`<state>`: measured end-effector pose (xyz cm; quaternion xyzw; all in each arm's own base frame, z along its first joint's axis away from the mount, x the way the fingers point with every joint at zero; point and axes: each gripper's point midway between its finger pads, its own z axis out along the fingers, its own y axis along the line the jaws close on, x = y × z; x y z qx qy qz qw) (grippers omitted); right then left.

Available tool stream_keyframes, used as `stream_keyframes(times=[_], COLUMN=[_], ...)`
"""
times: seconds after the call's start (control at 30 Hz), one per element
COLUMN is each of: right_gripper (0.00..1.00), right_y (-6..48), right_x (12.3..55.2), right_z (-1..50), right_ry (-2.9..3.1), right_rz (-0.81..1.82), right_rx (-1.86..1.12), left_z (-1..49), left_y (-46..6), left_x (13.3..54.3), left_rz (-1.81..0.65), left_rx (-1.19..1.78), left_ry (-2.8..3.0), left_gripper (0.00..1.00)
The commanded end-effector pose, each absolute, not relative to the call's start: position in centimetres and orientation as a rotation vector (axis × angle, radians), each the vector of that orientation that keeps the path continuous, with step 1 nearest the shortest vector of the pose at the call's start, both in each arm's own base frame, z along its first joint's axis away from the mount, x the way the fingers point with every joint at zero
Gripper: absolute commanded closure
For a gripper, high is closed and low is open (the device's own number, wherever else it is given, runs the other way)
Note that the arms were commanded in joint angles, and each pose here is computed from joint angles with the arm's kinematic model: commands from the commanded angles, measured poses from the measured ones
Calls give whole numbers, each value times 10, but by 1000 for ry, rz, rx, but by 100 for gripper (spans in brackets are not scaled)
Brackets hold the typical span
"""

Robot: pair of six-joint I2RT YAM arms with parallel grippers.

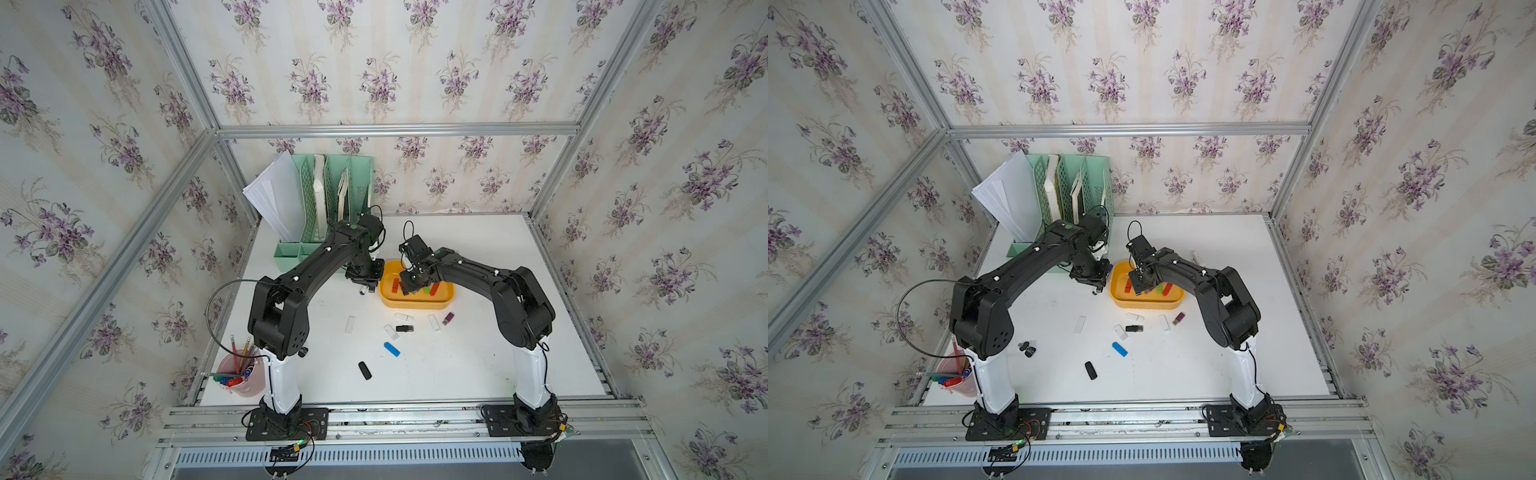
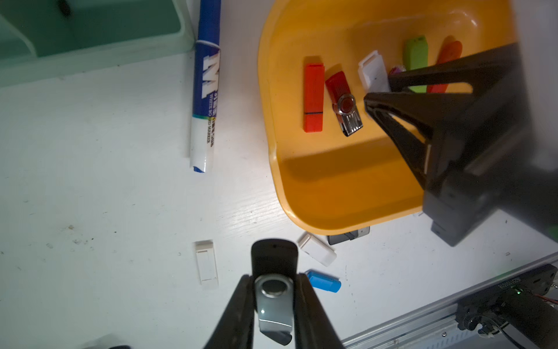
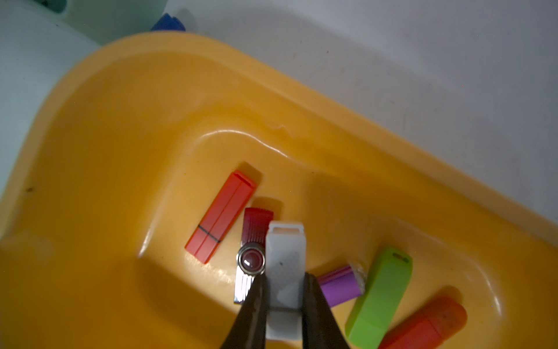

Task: Put the usb flash drive into the storage box
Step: Place the USB flash in the storage box.

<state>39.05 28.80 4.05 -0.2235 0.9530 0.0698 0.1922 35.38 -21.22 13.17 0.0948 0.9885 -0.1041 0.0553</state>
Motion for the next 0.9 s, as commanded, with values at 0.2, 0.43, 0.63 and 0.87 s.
stream_keyframes(times=[0.2, 0.43, 0.63, 0.87], right_gripper=[78, 60, 58, 57], right_y=[293, 289, 287, 226], right_x=[405, 411, 412, 396], right_z=[29, 31, 70, 96], right_ry=[2654, 2649, 2578, 2581], right_rz=[193, 185, 224, 159], right_rx=[-635, -611, -549, -357], left_z=[140, 133, 127, 119], left_y=[-220, -228, -238, -256], left_x=[361, 365, 370, 382], left_rz=[-339, -347, -354, -370], left_rx=[317, 333, 355, 399], left_ry=[2988, 2993, 2995, 2997], left_gripper=[74, 74, 74, 74])
